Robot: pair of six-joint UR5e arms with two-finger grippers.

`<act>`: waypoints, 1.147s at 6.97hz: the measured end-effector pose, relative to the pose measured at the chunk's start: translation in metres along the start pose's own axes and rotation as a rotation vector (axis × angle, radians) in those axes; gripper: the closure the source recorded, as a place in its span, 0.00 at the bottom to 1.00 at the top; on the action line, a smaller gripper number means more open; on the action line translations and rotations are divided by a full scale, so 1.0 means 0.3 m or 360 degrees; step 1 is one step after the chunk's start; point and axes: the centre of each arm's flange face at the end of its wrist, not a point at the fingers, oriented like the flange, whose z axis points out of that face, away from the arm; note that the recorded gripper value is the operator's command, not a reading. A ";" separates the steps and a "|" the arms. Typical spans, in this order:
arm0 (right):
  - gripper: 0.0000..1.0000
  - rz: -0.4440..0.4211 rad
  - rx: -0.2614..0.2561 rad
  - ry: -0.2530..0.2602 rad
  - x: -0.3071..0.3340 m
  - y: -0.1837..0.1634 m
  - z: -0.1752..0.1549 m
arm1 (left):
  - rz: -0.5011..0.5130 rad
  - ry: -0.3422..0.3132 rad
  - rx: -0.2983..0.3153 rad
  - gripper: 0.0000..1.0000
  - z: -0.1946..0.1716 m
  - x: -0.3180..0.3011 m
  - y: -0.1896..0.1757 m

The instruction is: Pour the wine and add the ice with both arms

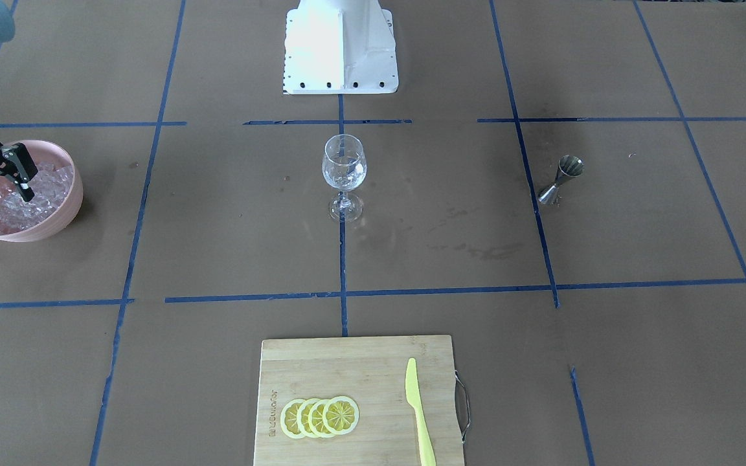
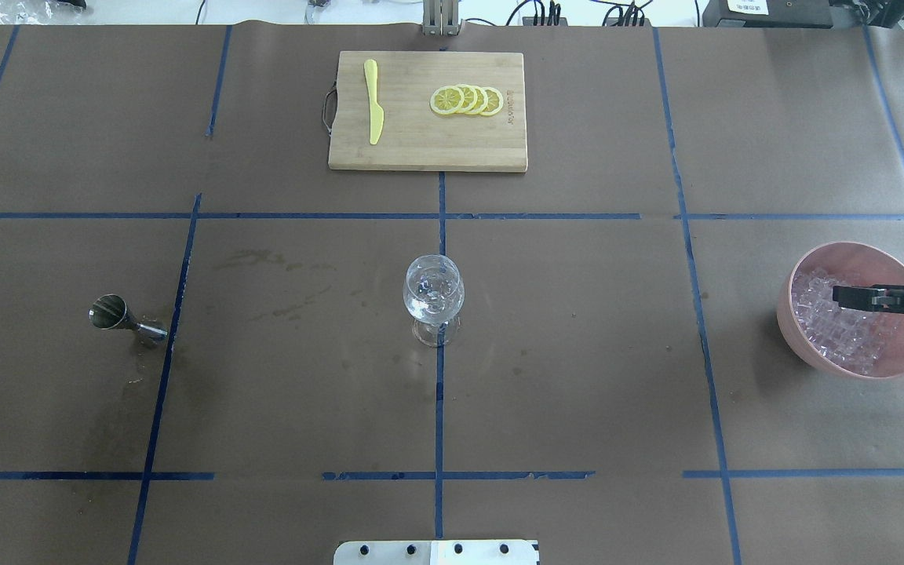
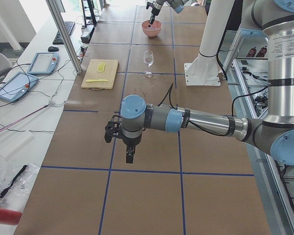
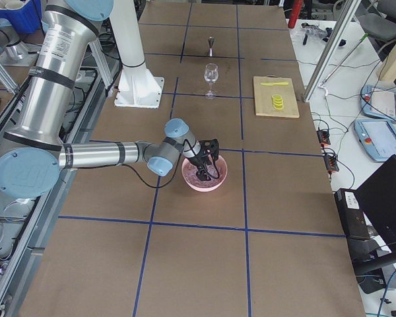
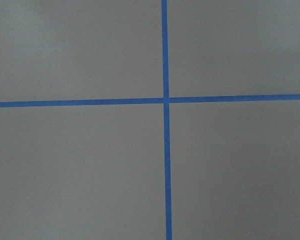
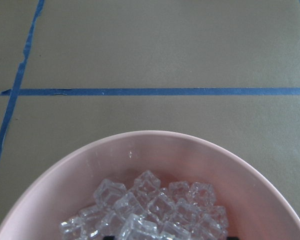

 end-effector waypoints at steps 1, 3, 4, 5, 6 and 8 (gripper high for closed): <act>0.82 -0.0011 -0.0003 0.0002 -0.006 0.008 0.005 | 0.0000 0.0000 0.0000 0.00 0.000 0.000 0.000; 1.00 -0.0038 -0.0008 0.0001 -0.010 0.015 0.008 | 0.0000 0.0000 0.0000 0.00 0.000 0.000 -0.001; 1.00 -0.0064 -0.0006 -0.0001 -0.012 0.014 0.006 | -0.0001 0.0000 -0.0001 0.00 0.001 -0.001 0.000; 1.00 -0.0104 -0.0002 -0.0009 -0.019 0.008 -0.003 | -0.0001 0.0000 -0.0001 0.00 0.001 -0.001 -0.001; 1.00 -0.0131 0.0003 -0.0031 -0.038 -0.005 -0.028 | 0.0000 0.0000 0.0000 0.00 0.000 0.000 -0.002; 1.00 -0.0125 -0.0012 -0.0105 -0.143 -0.079 -0.162 | 0.0004 0.0000 0.0004 0.00 -0.004 0.005 -0.010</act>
